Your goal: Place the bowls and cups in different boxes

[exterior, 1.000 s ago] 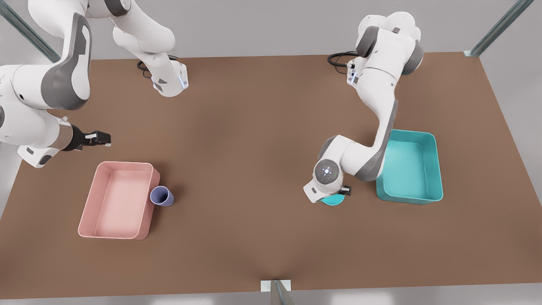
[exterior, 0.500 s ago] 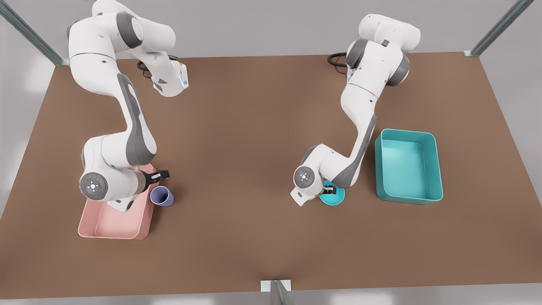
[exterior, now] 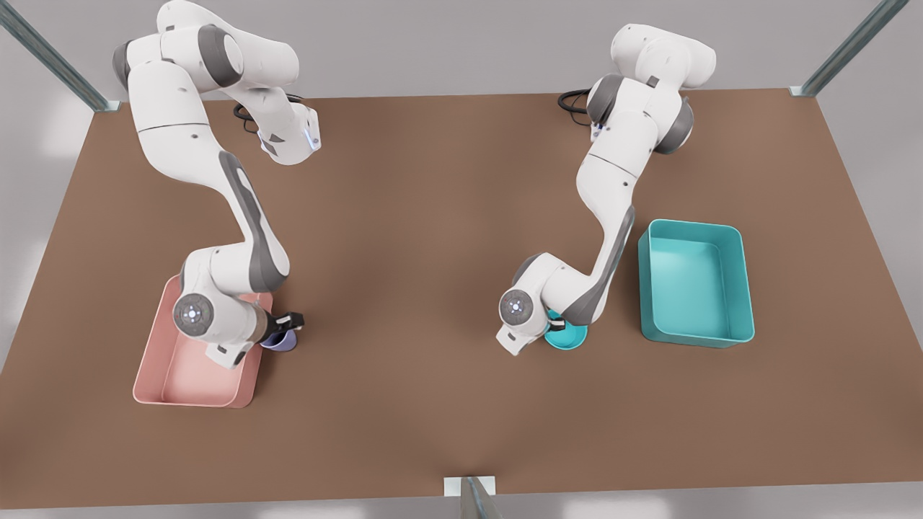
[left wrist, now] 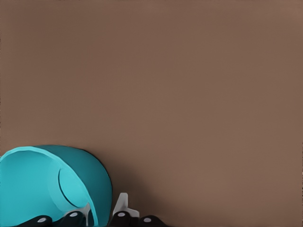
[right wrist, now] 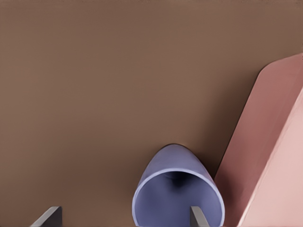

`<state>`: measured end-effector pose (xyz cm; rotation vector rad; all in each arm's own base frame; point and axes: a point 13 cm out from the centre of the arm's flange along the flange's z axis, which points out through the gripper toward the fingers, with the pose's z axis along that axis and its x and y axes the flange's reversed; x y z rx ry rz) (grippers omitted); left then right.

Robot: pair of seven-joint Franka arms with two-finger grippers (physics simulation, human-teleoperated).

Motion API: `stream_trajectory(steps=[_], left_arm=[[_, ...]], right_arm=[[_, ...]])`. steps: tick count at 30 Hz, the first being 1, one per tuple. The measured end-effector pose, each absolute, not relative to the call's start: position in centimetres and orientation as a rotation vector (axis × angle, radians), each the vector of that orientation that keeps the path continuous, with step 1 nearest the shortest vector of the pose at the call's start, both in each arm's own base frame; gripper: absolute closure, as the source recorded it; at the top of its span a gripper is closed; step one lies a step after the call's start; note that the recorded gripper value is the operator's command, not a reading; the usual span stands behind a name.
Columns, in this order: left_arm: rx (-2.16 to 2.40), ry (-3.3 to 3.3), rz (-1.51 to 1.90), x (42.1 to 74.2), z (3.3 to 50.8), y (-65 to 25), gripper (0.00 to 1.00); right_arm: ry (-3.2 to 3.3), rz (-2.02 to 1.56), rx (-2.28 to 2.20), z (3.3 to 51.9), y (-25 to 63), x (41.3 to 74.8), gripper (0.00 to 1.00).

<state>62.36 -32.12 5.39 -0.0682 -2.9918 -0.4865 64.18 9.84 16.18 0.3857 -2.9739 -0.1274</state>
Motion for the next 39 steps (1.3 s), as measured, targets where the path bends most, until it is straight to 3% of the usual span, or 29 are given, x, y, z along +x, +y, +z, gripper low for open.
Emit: stream_trajectory(steps=[5, 8, 10, 12, 14, 16, 18, 19, 20, 21, 24, 28, 29, 32, 34, 36, 39], left_arm=[[0.007, -3.020, -0.476, 63.7, 9.0, -31.3, 0.79], [0.222, -3.026, -0.476, 65.7, 18.7, -23.2, 0.79], [0.394, -2.977, -0.469, 65.3, 22.9, -16.0, 0.79], [0.521, -2.900, -0.473, 64.3, 23.4, -10.1, 0.79], [0.600, -2.812, -0.468, 60.8, 22.0, -5.5, 0.79], [0.679, -2.769, -0.440, 59.4, 20.9, -1.7, 0.79], [0.739, -2.729, -0.424, 57.9, 18.5, 1.7, 0.79], [0.764, -2.721, -0.417, 57.5, 17.6, 3.1, 0.79], [0.772, -2.715, -0.410, 57.0, 16.6, 3.7, 0.79], [0.770, -2.707, -0.405, 56.4, 15.3, 4.1, 0.79], [0.752, -2.684, -0.398, 54.6, 11.7, 4.6, 0.79], [0.760, -2.674, -0.401, 53.8, 8.1, 6.4, 0.79], [0.759, -2.680, -0.397, 53.9, 7.8, 6.5, 0.00], [0.753, -2.713, -0.381, 54.7, 8.6, 6.1, 0.00], [0.766, -2.760, -0.372, 56.0, 12.7, 5.9, 0.00], [0.782, -2.821, -0.359, 58.4, 19.0, 5.0, 0.00], [0.736, -2.960, -0.210, 63.3, 32.8, -1.5, 0.00]], right_arm=[[-3.003, -0.128, 0.376, 15.3, 9.9, 64.5, 0.00], [-2.996, -0.128, 0.367, 14.3, 9.7, 63.9, 0.00], [-2.980, -0.127, 0.361, 13.3, 9.7, 63.1, 0.00], [-2.966, -0.127, 0.356, 12.4, 9.6, 62.5, 0.00], [-2.953, -0.129, 0.351, 11.5, 9.6, 62.1, 0.00], [-2.942, -0.130, 0.347, 10.6, 9.6, 61.9, 0.01], [-2.932, -0.132, 0.344, 9.9, 9.6, 61.6, 0.16], [-2.928, -0.133, 0.343, 9.6, 9.6, 61.5, 0.39], [-2.926, -0.134, 0.342, 9.5, 9.7, 61.5, 0.50], [-2.924, -0.137, 0.342, 9.4, 9.7, 61.4, 0.52], [-2.919, -0.148, 0.339, 9.0, 9.6, 61.3, 0.79], [-2.933, -0.145, 0.349, 10.0, 9.6, 62.2, 0.79], [-2.943, -0.144, 0.353, 10.8, 9.6, 62.7, 0.79], [-2.978, -0.139, 0.381, 14.8, 10.1, 63.7, 0.79], [-3.029, -0.127, 0.420, 20.0, 10.2, 64.4, 0.79], [-3.096, -0.105, 0.468, 26.4, 9.5, 65.0, 0.79], [-3.154, -0.008, 0.509, 32.3, 4.2, 65.6, 0.79]])
